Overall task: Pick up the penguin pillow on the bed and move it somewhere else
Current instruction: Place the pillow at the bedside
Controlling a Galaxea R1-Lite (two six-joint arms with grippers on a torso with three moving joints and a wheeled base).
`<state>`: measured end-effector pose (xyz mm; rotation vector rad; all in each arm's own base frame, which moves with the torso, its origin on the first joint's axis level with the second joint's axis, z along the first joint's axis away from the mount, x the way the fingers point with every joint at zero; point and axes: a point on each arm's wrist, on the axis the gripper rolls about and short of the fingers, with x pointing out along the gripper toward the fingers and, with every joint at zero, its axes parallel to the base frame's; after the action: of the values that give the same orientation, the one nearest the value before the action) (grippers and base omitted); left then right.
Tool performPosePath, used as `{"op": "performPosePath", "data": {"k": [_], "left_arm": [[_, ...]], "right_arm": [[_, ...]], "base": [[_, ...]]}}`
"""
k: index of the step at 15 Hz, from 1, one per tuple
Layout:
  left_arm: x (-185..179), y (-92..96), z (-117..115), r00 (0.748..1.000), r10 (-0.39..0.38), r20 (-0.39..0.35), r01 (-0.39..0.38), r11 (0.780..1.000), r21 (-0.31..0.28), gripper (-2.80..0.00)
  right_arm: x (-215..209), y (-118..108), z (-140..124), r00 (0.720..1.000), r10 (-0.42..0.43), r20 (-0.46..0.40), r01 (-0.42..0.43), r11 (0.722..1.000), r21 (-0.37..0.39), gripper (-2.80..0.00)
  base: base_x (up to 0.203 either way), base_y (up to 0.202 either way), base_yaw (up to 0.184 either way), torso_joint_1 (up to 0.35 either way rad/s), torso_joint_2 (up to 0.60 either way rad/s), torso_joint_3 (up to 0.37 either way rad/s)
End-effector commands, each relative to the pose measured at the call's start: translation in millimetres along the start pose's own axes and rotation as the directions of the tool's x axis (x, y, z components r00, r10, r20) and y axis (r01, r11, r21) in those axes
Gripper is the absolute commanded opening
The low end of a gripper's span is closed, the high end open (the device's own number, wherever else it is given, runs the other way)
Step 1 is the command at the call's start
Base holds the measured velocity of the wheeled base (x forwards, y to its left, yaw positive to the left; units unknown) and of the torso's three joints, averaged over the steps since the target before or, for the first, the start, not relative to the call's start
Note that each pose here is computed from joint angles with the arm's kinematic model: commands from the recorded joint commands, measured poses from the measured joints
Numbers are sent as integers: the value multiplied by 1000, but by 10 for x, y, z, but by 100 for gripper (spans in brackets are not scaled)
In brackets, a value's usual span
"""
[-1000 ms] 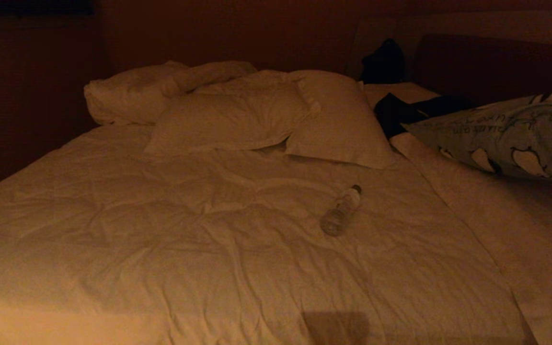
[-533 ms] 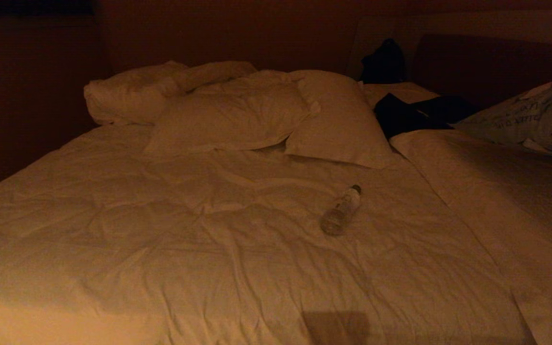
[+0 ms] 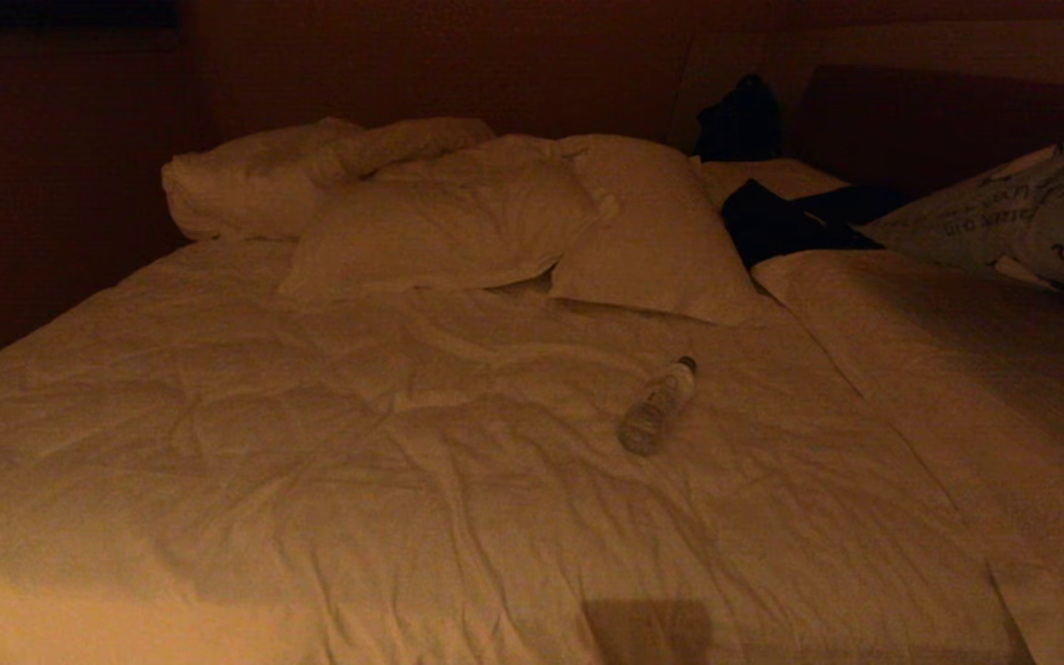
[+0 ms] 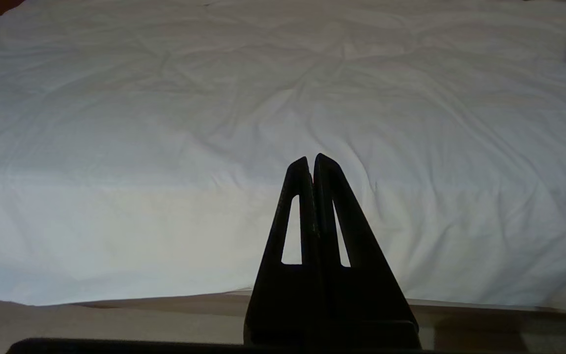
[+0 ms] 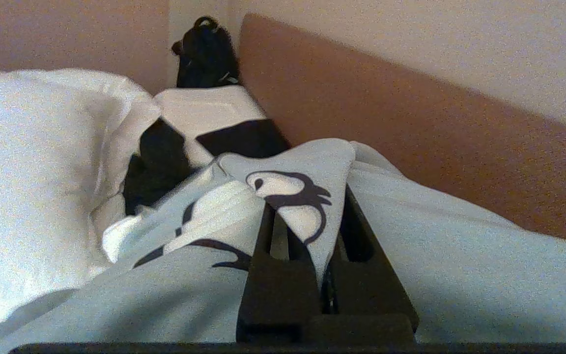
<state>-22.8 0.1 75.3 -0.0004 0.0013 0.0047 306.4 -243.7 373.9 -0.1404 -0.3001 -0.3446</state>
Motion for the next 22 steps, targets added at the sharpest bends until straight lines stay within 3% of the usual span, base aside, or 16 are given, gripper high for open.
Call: {"op": "performPosePath", "data": {"k": [1, 5, 11, 17, 22], "left_arm": [[0, 0, 0, 1000, 0, 0, 0, 1000, -1, -280], [0, 0, 0, 1000, 1, 0, -1, 1000, -1, -280], [0, 0, 0, 1000, 1, 0, -1, 1000, -1, -280], [0, 0, 0, 1000, 0, 0, 0, 1000, -1, -280], [0, 0, 0, 1000, 1, 0, -1, 1000, -1, -280]], "right_arm": [[45, -18, -104, 1000, 3, -15, -3, 1000, 6, -280], [142, -62, -299, 1000, 1, -1, -1, 1000, 0, -280], [145, -42, -288, 1000, 7, 3, -7, 1000, 4, -280], [228, 175, -336, 998, 58, 0, -58, 997, 58, -280], [424, 136, -964, 997, 52, -62, -48, 997, 64, -280]], "base": [[0, 0, 0, 0, 0, 0], [0, 0, 0, 0, 0, 0], [0, 0, 0, 0, 0, 0], [0, 0, 0, 0, 0, 0], [0, 0, 0, 0, 0, 0]]}}
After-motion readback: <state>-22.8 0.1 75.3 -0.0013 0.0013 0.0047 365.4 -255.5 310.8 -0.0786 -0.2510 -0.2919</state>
